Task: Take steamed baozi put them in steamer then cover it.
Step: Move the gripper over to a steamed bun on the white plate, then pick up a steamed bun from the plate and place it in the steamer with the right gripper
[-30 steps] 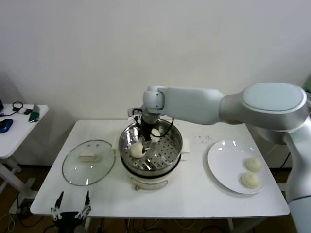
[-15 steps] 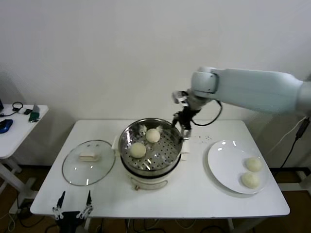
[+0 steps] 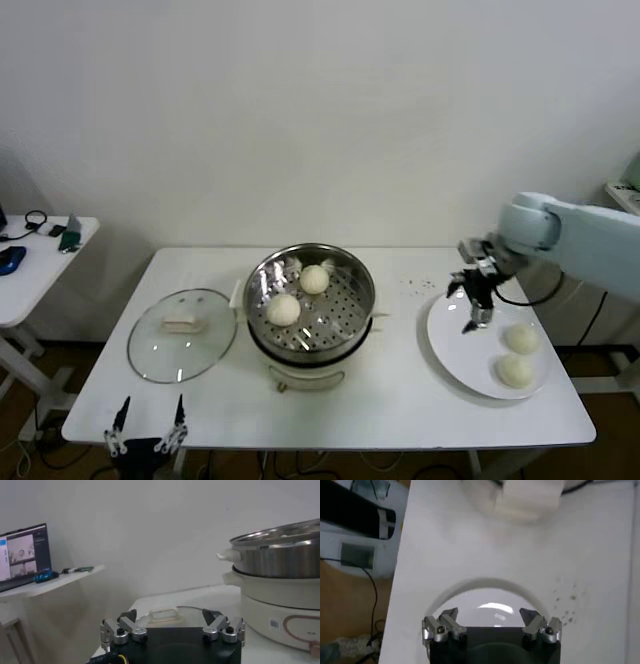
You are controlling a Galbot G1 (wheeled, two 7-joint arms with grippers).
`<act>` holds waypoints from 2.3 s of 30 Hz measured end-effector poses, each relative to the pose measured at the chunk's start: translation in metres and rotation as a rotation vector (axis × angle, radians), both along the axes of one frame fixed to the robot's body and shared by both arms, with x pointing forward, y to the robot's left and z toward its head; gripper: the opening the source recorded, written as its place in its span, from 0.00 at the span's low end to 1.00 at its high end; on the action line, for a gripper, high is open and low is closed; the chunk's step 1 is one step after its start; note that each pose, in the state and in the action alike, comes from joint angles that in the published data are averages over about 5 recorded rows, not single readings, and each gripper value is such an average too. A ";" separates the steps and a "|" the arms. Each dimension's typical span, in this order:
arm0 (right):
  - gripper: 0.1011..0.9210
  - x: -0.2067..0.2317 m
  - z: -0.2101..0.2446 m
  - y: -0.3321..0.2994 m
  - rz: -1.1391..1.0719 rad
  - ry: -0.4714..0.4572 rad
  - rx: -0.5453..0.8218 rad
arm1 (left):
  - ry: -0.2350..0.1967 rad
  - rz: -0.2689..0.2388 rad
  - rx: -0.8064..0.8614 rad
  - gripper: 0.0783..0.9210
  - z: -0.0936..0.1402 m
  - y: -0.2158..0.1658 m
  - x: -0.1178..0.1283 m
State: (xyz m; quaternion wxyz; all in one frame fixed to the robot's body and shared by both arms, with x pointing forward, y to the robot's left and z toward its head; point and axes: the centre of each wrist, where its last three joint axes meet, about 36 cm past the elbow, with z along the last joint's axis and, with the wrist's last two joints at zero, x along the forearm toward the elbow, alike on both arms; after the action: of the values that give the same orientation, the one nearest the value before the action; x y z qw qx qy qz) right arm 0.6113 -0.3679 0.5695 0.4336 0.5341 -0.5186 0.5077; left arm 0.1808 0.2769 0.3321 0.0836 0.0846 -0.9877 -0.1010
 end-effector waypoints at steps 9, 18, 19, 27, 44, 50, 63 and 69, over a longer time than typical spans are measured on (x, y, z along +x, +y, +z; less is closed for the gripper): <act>0.88 -0.018 -0.054 -0.045 -0.025 0.018 -0.076 | 0.012 0.009 0.004 0.88 -0.002 -0.001 -0.002; 0.88 -0.026 -0.088 -0.074 -0.054 0.039 -0.128 | 0.020 0.015 0.010 0.88 -0.002 -0.002 0.000; 0.88 -0.026 -0.091 -0.076 -0.056 0.040 -0.131 | 0.021 0.016 0.010 0.88 -0.002 -0.002 0.000; 0.88 -0.026 -0.106 -0.083 -0.066 0.060 -0.154 | 0.027 0.022 0.014 0.88 -0.003 -0.001 -0.001; 0.72 -0.020 -0.112 -0.080 -0.058 0.078 -0.153 | 0.026 0.027 0.015 0.88 -0.003 0.000 0.000; 0.71 -0.008 -0.095 -0.069 -0.022 0.060 -0.138 | 0.021 0.026 0.014 0.88 -0.002 -0.001 0.001; 0.70 0.041 0.024 0.023 0.340 -0.065 -0.148 | 0.011 0.021 0.009 0.88 0.000 -0.001 0.001; 0.70 0.044 0.091 0.093 0.605 -0.142 -0.187 | 0.009 0.017 0.007 0.88 0.001 -0.001 0.001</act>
State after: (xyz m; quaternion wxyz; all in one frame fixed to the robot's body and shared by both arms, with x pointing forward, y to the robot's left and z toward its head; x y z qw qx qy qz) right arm 0.6552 -0.2752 0.6601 0.2731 0.5851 -0.3163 0.6950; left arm 0.1817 0.2762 0.3332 0.0884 0.0929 -0.9862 -0.1042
